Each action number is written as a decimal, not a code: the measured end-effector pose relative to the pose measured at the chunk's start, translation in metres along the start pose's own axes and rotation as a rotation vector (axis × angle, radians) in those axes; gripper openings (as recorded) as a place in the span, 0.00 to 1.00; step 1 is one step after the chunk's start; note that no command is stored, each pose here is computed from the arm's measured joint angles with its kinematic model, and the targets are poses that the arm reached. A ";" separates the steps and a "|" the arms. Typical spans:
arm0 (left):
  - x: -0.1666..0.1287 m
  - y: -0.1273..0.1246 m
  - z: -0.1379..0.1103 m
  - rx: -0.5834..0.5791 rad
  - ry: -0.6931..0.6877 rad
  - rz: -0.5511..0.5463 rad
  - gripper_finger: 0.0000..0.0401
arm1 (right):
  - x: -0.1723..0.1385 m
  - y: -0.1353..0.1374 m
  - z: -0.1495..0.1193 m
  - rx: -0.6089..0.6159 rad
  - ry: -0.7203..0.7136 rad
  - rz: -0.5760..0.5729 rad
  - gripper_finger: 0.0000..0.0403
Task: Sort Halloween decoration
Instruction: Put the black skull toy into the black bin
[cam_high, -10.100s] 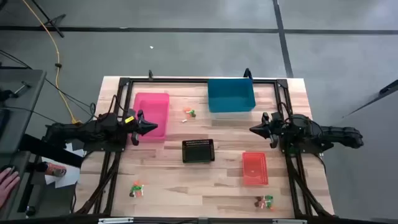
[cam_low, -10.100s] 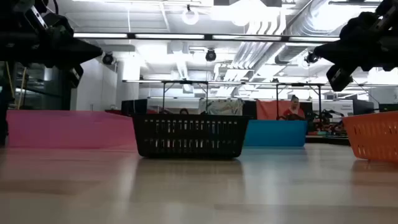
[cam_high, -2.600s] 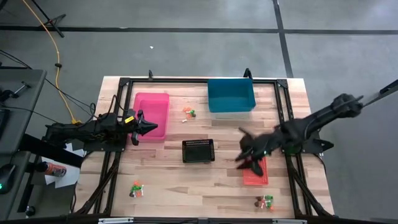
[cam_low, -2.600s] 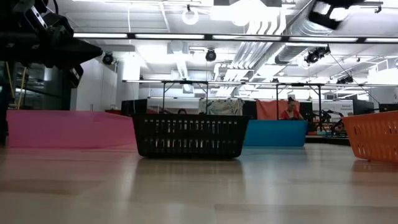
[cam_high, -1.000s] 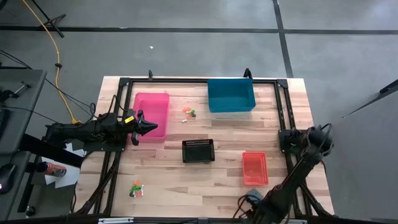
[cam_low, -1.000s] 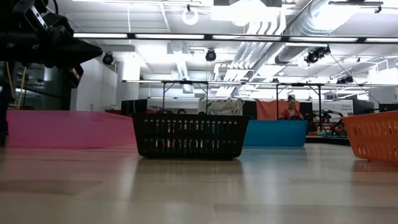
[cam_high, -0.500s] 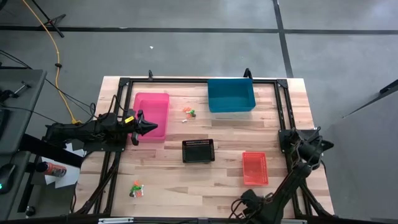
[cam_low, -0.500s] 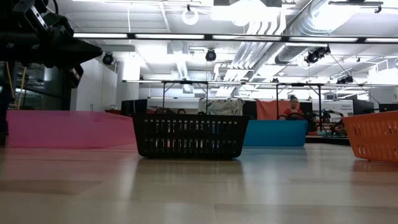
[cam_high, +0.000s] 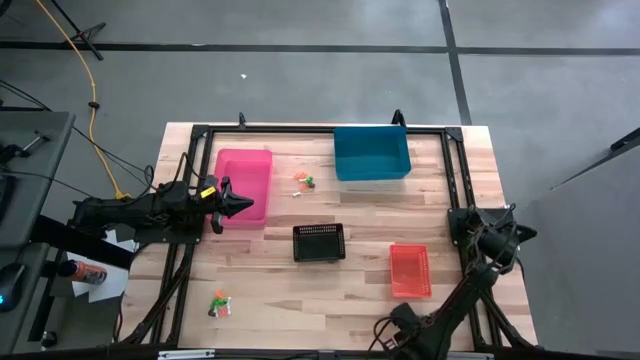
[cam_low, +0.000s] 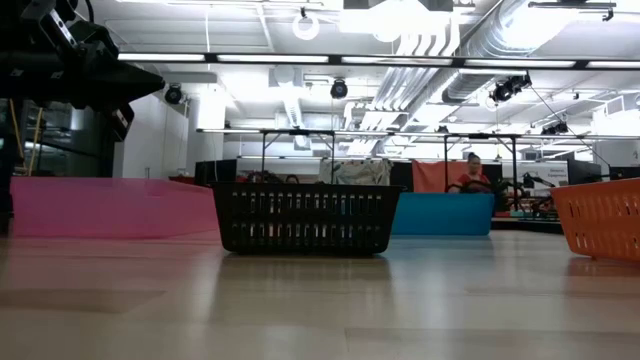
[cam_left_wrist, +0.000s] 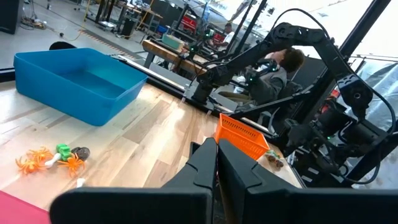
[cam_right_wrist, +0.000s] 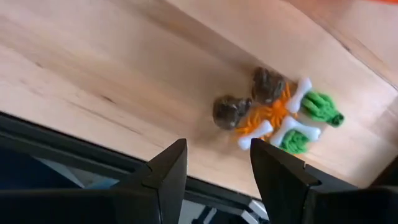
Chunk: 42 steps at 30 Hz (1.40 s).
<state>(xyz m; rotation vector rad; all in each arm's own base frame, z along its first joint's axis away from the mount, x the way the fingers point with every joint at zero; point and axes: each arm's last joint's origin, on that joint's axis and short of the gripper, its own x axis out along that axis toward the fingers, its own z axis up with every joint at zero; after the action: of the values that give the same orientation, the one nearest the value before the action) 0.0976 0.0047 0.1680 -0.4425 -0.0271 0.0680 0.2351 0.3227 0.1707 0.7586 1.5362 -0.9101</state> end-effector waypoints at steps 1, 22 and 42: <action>0.000 0.000 0.000 0.000 0.000 0.000 0.01 | 0.000 0.000 0.000 0.000 -0.009 0.000 0.43; 0.000 0.000 0.000 0.000 0.000 0.000 0.01 | 0.021 -0.001 0.009 -0.012 -0.011 -0.002 0.43; 0.000 0.000 0.000 0.000 0.000 0.000 0.01 | 0.021 0.001 0.009 -0.015 0.012 0.003 0.27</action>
<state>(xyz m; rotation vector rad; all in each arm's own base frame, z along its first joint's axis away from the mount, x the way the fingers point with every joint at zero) 0.0976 0.0047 0.1680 -0.4425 -0.0273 0.0680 0.2373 0.3146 0.1489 0.7567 1.5501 -0.8924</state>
